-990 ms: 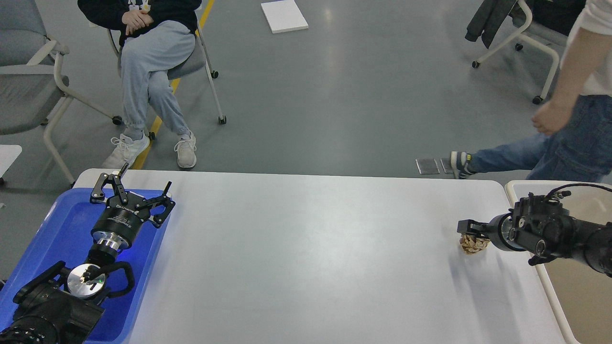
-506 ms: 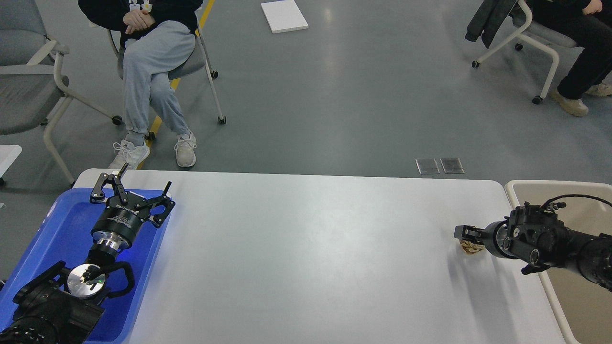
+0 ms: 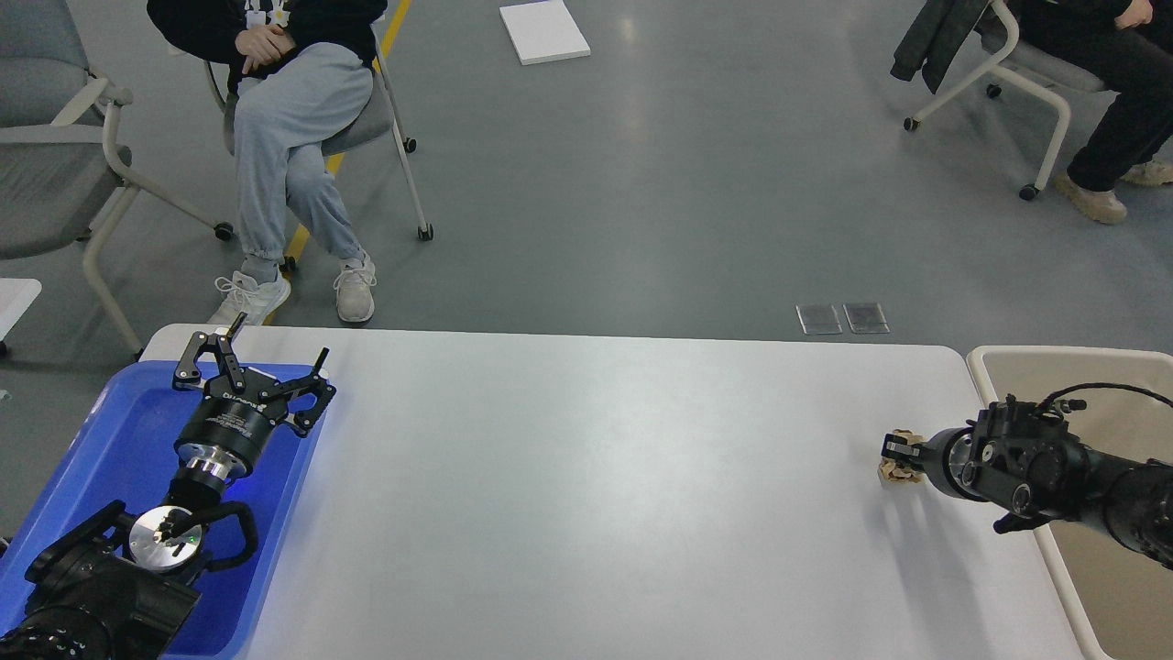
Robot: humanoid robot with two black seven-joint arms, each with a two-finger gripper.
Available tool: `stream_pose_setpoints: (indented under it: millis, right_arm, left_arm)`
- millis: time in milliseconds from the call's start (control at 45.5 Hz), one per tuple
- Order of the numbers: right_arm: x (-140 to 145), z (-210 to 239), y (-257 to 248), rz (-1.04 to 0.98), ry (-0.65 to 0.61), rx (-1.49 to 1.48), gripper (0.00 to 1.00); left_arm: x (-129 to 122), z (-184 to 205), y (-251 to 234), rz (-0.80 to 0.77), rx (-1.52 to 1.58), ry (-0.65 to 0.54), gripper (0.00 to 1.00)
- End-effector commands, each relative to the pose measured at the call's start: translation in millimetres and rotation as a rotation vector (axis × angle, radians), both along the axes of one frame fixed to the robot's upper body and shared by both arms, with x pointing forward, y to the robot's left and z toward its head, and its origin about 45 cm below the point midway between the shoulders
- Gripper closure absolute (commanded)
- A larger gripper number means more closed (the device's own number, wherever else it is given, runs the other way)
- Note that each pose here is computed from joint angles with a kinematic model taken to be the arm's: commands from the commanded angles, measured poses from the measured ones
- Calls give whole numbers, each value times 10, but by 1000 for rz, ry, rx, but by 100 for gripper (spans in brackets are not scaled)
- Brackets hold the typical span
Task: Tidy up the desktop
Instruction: 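Close the right gripper around the paper ball, then lift the paper ball with the right gripper and carry it toward the bin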
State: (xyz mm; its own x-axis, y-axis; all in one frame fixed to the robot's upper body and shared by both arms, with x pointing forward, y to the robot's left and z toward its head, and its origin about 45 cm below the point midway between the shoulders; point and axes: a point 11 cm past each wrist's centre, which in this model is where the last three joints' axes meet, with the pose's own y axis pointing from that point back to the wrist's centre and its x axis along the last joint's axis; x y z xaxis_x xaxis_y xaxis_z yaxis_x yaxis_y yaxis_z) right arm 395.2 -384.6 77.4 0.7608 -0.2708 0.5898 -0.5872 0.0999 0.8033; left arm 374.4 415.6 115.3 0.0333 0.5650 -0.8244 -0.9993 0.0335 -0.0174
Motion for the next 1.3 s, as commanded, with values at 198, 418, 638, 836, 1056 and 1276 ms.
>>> stream_pose_setpoints:
  millis: [198,418,638,836,1056,1276]
  right_arm:
    - [-22,43,85,-1,26,51,100]
    - [80,729,197,85,68,97,100]
    - [66,1433,410,200,234,91,100]
    - [28,2028,484,261,285,35,100]
    - [-38,2669,767,348,289,-18,100]
    - [-93,3302,1008,416,248,-47,100]
  left_arm:
    - [1,1,-2,0,0,0,0]
    - [-1,-2,2,1,0,1,0]
    - [1,1,-2,0,0,0,0]
    - [1,0,-3,-2,0,0,0]
    - [1,0,-3,-2,0,0,0]
    - [1,0,-3,-2,0,0,0]
